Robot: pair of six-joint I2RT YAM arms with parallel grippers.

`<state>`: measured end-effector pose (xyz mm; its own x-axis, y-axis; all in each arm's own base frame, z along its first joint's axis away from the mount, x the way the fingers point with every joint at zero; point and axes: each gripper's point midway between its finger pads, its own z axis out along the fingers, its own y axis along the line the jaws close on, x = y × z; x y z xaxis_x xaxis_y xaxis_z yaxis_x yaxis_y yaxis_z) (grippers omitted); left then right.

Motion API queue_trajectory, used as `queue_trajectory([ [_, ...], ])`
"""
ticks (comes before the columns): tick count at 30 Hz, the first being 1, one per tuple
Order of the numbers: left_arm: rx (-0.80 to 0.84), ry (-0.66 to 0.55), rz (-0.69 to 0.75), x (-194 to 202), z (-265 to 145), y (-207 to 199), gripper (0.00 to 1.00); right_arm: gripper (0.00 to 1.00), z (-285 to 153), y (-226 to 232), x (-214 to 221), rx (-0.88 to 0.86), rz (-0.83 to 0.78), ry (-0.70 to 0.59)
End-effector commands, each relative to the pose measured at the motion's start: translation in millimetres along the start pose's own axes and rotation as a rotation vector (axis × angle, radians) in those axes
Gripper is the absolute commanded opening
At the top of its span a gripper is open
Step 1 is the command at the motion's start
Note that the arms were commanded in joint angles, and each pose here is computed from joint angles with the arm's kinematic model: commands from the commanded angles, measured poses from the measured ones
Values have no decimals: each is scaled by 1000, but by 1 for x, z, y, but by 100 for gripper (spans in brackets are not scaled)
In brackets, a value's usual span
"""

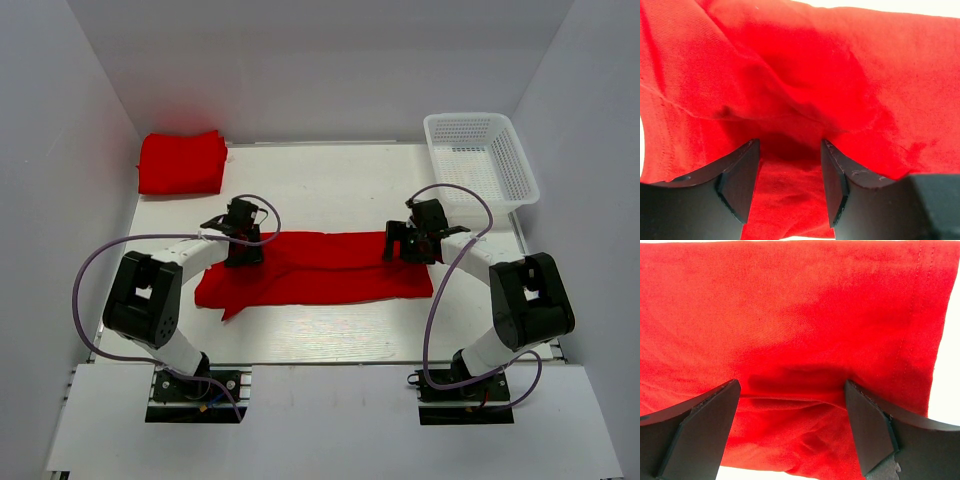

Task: Fold and stack the t-shirts
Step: Fold the tshirt

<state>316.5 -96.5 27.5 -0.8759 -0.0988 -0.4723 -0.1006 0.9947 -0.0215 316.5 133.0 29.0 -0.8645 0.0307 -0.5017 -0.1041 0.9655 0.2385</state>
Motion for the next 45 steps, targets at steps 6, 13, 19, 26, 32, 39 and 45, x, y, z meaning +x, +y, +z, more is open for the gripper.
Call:
queue_trajectory([
  [6,-24,-67,-21,-18,-8,2,62,90,5,-12,33,37,5,130],
  [13,-1,-32,3,-16,-3,-7,36,90,4,-13,32,45,8,126],
  [19,124,-98,36,-35,-23,-27,0,90,6,-15,34,51,13,130],
  [26,234,-129,105,-43,-32,-45,0,90,5,-15,34,52,13,128],
  [32,79,-78,39,-35,-28,-16,70,90,6,-14,35,49,10,132],
  [39,18,-76,19,-29,-24,-4,91,90,5,-14,34,53,6,135],
  [45,0,-33,29,-20,-12,-3,80,90,5,-15,35,58,5,138],
])
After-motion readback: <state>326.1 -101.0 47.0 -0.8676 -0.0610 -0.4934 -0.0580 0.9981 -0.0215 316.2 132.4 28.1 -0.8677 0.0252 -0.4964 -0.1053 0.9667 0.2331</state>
